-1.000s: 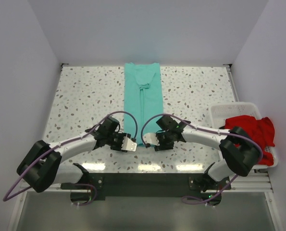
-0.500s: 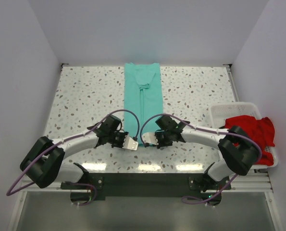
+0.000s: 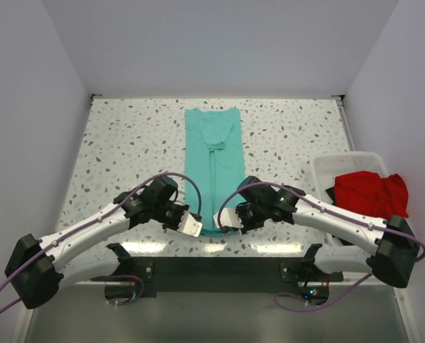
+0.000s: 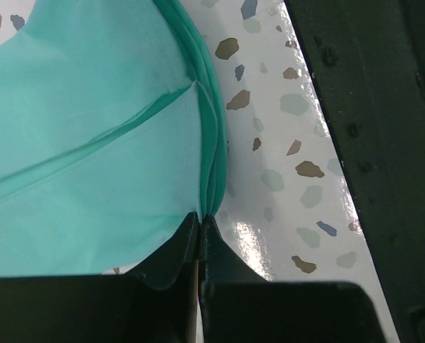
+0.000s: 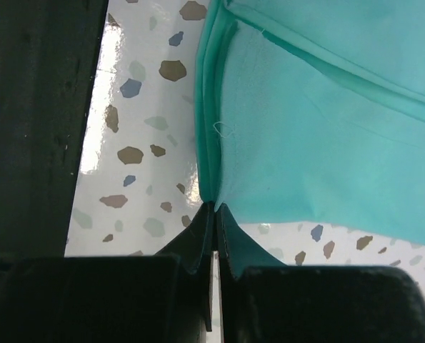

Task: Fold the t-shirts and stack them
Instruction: Fold the tshirt

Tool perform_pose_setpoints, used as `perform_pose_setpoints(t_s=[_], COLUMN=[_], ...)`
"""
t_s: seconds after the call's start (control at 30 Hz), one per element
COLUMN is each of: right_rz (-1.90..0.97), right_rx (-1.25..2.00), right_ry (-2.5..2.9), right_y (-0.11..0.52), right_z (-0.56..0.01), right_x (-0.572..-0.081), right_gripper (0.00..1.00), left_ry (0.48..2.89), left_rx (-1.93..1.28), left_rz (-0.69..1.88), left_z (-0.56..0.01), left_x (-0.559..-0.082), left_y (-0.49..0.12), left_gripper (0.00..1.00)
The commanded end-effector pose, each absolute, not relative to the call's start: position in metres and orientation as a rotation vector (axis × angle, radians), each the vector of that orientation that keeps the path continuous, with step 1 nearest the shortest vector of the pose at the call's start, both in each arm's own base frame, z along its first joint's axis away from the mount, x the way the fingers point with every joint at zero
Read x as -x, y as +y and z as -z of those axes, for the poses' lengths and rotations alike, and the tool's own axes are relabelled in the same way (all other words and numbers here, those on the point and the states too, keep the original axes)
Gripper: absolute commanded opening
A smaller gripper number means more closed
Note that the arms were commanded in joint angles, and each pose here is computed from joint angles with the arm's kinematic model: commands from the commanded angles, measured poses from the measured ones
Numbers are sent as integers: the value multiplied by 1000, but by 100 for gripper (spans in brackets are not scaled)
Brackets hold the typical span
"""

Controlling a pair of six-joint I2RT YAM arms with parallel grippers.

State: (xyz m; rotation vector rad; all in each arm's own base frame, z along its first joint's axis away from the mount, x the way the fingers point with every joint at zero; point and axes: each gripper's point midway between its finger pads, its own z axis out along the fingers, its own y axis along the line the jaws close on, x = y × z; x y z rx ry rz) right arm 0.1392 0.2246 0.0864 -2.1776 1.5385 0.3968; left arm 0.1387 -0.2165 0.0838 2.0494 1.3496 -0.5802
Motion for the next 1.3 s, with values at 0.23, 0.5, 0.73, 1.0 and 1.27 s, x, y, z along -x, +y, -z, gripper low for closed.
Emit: perform_pose_setpoints(t_s=[0.23,0.5,0.73,1.0,1.27], right_rz=[-395,-313,-268,-241,-217], right_rx=[2098,2063,2063,2050,2042], right_ry=[1562,1530,1504,1502,1515], right_y=[216,221,220,222,222], right_z=[-132,-140,-145,-146,-134], right_x=[-172,-240,-291,-342,-387], right_gripper=[0,0,0,0,0], left_ry=[1446,1436,1431,1421,1429], left_rx=[-1916,-1867,-1838,-1819,-1818], left_rz=[618,524,470,411,366], left_z=[-134,-147,-155,-154,-137], left_x=[-182,-246,-298,-354,-397], left_y=[-214,-218,-214,-213,-210], left_gripper=[0,0,0,0,0])
